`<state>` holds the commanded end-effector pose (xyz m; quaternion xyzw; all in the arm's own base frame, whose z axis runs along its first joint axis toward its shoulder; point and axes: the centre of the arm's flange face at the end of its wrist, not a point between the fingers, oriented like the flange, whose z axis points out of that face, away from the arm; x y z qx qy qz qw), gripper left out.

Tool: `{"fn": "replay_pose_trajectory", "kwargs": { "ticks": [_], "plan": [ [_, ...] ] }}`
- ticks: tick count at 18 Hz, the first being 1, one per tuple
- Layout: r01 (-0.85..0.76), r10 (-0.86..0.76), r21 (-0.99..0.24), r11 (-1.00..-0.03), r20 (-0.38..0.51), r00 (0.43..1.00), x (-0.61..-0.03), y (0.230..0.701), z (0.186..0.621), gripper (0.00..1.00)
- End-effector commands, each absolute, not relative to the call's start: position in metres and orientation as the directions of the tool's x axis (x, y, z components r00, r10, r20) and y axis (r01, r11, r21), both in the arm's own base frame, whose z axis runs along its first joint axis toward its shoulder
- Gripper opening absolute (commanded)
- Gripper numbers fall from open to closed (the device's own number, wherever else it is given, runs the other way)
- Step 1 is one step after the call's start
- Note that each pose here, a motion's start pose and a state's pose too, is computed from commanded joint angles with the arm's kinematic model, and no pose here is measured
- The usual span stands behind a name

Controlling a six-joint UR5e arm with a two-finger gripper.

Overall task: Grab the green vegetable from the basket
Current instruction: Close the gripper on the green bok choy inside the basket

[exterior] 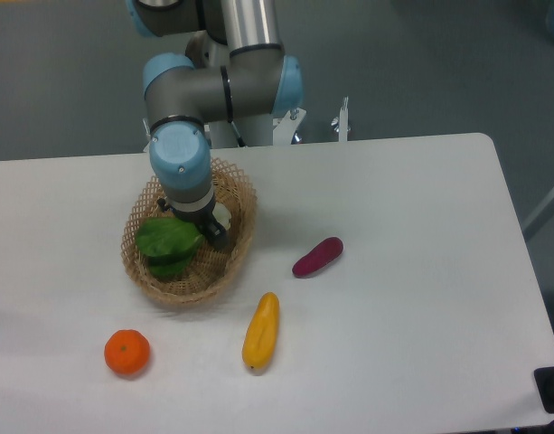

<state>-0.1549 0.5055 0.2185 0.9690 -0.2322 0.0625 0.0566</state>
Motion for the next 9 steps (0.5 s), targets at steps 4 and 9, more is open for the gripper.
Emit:
{"fn": "replay_pose_trajectory", "kwargs": {
  "ticks": [4, 9],
  "plan": [
    [-0.429, -0.413, 0.095, -0.898, 0.153, 0.898, -0.148, 0.507, 0.207, 1.00],
    [-0.429, -0.417, 0.085, -0.899, 0.134, 0.899, -0.142, 0.498, 0.193, 1.00]
  ]
}}
